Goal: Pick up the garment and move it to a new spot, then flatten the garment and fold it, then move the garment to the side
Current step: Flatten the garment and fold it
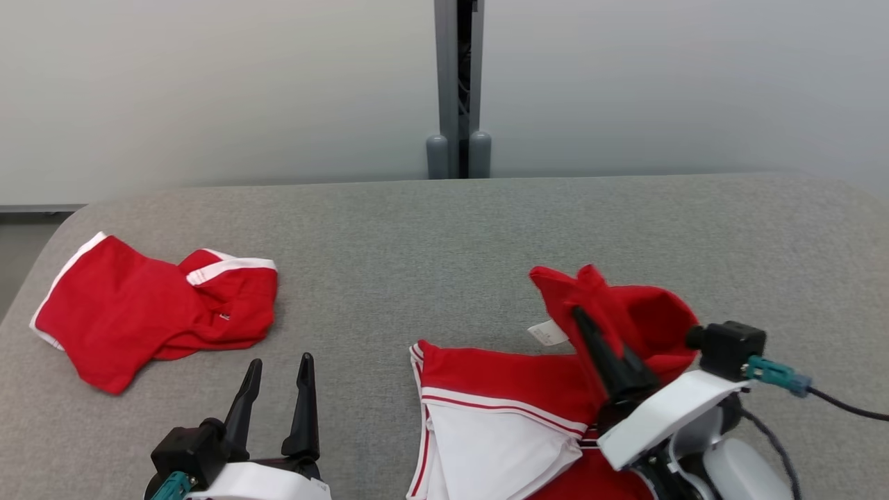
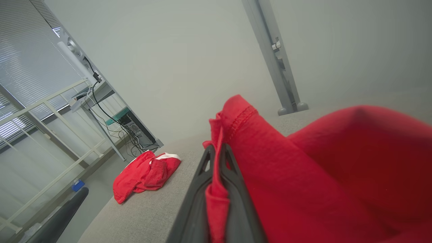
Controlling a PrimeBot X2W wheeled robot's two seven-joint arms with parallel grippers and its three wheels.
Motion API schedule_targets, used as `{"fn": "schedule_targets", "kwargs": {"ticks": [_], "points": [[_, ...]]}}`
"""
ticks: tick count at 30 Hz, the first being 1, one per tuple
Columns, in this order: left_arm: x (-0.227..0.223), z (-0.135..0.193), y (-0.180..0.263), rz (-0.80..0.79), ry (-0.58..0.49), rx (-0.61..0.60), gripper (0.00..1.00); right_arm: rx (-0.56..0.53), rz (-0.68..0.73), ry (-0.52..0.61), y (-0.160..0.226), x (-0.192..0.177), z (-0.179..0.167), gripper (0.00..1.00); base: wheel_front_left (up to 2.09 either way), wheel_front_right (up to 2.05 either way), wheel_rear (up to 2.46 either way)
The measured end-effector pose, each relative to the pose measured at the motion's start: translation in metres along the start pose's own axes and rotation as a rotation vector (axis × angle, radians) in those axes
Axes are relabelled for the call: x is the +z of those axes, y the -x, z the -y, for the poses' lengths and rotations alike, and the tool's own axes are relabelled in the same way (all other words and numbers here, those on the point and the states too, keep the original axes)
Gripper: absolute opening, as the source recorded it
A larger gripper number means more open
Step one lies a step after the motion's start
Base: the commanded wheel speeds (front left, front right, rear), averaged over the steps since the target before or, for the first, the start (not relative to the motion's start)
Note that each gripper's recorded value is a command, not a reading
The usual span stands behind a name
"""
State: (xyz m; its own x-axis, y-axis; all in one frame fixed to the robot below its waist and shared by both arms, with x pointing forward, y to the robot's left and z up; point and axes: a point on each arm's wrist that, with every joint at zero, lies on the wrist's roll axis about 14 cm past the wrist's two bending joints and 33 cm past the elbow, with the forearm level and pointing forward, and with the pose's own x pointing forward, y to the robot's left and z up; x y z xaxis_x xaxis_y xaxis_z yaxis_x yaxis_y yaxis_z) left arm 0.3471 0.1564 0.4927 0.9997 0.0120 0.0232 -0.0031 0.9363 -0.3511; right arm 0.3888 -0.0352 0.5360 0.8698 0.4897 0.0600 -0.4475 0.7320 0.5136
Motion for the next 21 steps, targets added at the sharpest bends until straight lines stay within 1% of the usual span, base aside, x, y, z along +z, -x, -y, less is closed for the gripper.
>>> {"fn": "schedule_targets", "kwargs": {"ticks": [5,10,17,21], "points": [[0.002,-0.01,0.005,0.007,0.009,0.035,1.0,0.078,-0.099,-0.015,-0.005,-0.029,-0.033,0.0,0.0,0.0,0.0],[0.002,-0.02,0.009,0.006,0.016,0.07,1.0,0.129,-0.171,0.002,-0.01,-0.049,-0.049,0.0,0.0,0.0,0.0],[0.003,-0.035,0.012,0.008,0.019,0.121,1.0,0.148,-0.281,0.014,-0.021,-0.083,-0.051,0.0,0.0,0.0,0.0],[0.0,-0.045,0.016,-0.003,0.026,0.161,1.0,0.167,-0.378,0.006,-0.021,-0.114,-0.054,0.0,0.0,0.0,0.0]]}}
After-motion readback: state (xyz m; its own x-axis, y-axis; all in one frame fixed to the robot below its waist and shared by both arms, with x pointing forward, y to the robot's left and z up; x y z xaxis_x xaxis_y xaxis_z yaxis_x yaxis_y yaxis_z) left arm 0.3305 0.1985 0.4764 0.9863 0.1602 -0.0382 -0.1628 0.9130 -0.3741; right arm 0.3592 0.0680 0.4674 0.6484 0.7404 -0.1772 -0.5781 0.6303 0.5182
